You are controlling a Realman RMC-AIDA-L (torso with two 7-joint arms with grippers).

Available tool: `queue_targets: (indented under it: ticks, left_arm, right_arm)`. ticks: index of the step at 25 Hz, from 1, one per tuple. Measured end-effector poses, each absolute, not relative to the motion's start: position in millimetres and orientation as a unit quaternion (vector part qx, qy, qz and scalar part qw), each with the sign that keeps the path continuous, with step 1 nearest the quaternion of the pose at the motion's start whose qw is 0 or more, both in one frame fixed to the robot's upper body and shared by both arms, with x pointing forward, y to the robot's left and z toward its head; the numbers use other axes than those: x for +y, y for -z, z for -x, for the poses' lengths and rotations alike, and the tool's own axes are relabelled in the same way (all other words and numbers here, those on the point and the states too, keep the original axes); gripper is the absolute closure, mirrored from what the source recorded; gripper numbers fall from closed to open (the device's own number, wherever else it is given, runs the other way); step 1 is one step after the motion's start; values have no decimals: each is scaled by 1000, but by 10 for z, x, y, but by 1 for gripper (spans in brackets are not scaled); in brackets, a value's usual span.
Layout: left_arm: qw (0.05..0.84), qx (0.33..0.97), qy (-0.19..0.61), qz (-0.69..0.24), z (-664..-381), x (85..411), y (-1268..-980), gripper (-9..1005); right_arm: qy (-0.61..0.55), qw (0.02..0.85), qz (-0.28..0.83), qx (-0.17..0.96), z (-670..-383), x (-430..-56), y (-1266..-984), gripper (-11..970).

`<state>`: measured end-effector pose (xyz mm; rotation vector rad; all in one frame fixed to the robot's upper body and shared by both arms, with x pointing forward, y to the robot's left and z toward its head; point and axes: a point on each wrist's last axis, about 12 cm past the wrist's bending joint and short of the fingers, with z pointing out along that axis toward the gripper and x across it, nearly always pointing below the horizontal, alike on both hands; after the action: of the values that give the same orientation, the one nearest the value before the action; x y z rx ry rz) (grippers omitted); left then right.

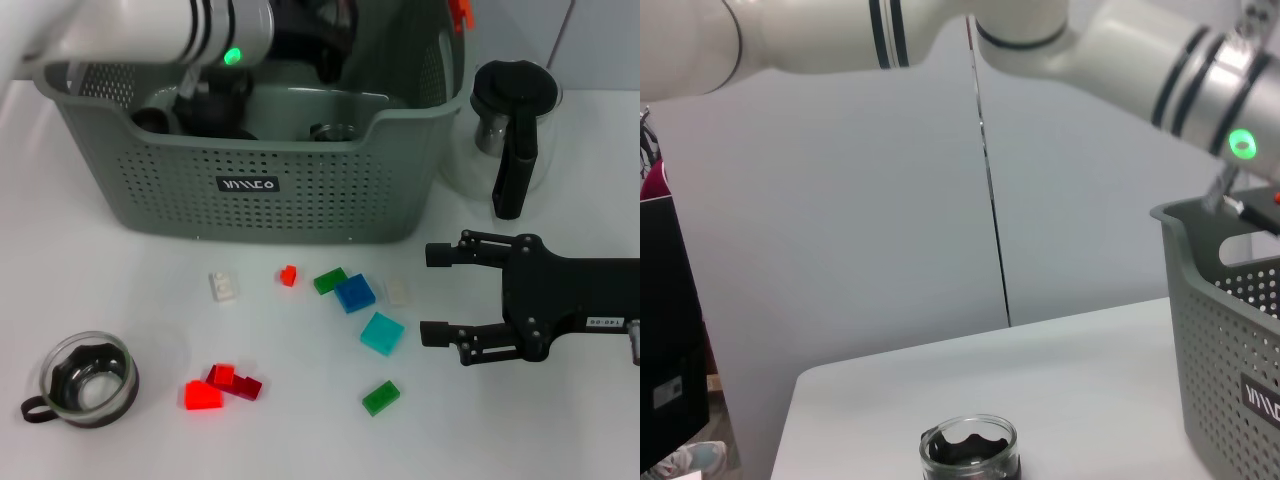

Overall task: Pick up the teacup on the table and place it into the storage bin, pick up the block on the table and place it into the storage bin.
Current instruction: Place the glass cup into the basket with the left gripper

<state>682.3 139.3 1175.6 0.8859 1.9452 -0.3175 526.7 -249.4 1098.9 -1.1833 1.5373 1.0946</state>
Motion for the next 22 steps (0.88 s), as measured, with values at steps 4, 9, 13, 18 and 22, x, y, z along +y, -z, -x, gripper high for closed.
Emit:
queue_targets:
  ticks: [4, 9, 13, 18, 22]
  left_arm:
    - [452, 796, 100, -391, -6819, 1372, -11567, 961]
    - [430, 803, 89, -403, -6799, 1362, -11527, 960]
    - [405, 816, 83, -404, -6811, 1310, -11623, 960]
    - [374, 834, 46, -404, -6863, 1170, -11862, 960]
    - [331, 851, 11, -407, -6891, 1026, -11933, 960]
  right_arm:
    - [-442, 441, 476, 619, -5262, -2494, -10986, 45]
    - [-442, 440, 476, 620, -5260, -2495, -10982, 45]
    - [-442, 439, 476, 621, -5260, -2494, -10980, 44]
    - [-444, 436, 474, 622, -5252, -2494, -10968, 44]
    - [-448, 434, 470, 625, -5235, -2490, -10935, 44]
